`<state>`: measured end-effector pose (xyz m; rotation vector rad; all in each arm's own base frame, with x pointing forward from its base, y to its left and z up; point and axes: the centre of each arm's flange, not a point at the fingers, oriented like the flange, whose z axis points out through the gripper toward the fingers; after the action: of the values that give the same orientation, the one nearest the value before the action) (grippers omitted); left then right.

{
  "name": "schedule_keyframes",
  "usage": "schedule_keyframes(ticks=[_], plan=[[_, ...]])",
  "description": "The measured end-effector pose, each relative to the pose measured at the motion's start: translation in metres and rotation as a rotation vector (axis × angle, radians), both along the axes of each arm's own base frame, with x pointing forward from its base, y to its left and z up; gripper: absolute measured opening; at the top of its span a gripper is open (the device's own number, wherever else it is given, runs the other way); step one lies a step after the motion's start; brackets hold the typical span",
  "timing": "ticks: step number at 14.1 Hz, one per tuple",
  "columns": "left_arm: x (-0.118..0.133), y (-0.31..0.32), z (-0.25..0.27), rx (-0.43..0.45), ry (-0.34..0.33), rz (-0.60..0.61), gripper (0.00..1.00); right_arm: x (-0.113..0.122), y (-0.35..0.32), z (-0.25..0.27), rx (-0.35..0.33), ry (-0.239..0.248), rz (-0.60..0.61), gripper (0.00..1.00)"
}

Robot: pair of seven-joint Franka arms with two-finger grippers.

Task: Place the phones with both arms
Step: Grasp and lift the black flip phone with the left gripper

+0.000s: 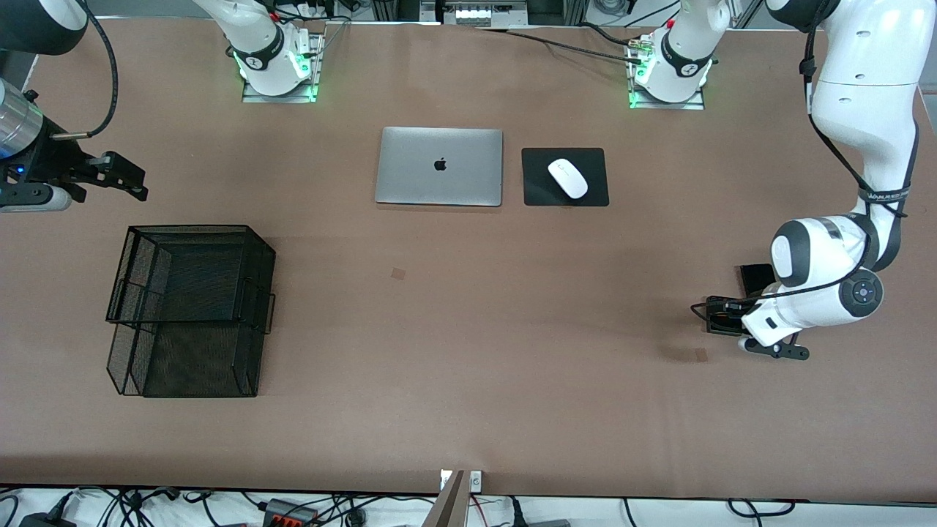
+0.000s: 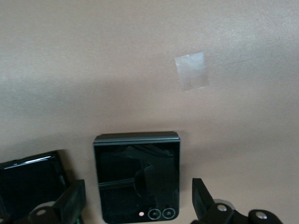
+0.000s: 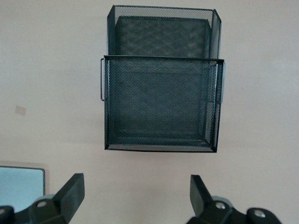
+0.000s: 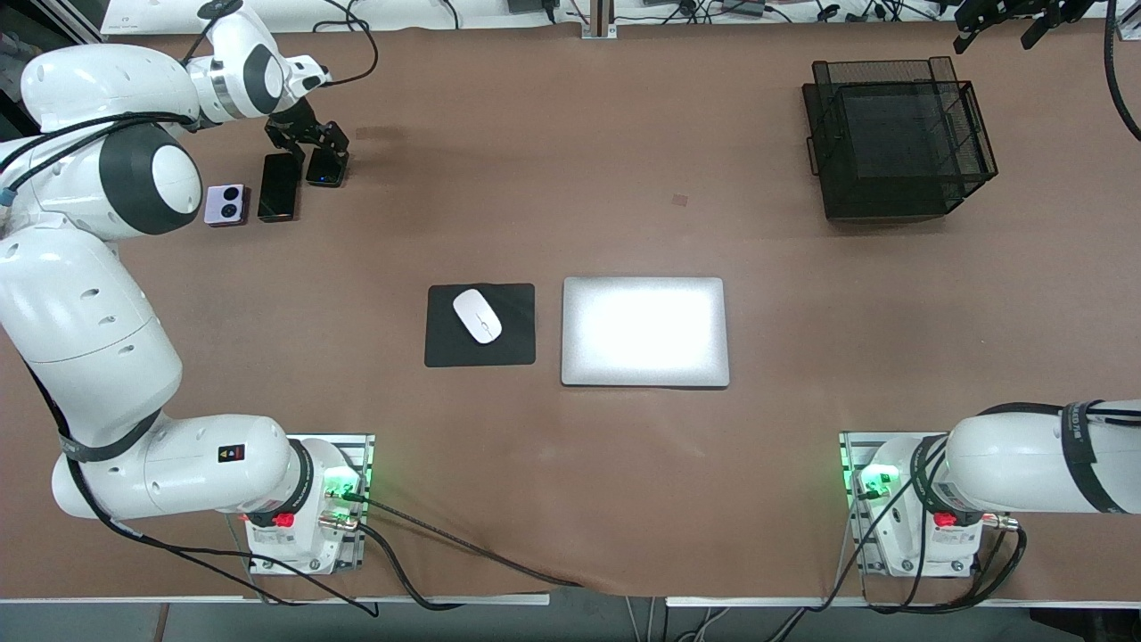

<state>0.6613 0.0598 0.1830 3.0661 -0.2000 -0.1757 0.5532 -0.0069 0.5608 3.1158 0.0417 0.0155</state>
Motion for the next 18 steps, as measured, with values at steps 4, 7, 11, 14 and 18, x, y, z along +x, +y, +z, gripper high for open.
schedule_keyframes(ticks=[4,7,11,14,18], plan=[[0.0,-0.001,-0.012,-0.002,-0.009,-0.022,1.0,-0.007,-0.003,0.005,0.0,0.021,-0.022,1.0],[0.0,-0.001,-0.015,-0.003,-0.009,-0.027,1.0,-0.008,-0.009,0.005,0.0,0.025,-0.032,1.0],[-0.001,-0.002,-0.019,-0.005,-0.005,-0.033,1.0,-0.007,-0.009,0.007,0.0,0.022,-0.016,1.0],[0.0,-0.001,-0.018,-0.005,-0.007,-0.032,0.85,-0.008,-0.011,0.007,0.0,0.023,-0.014,1.0],[-0.001,-0.022,-0.015,-0.024,0.039,0.073,0.8,-0.008,-0.014,0.006,0.001,0.028,-0.018,1.0]])
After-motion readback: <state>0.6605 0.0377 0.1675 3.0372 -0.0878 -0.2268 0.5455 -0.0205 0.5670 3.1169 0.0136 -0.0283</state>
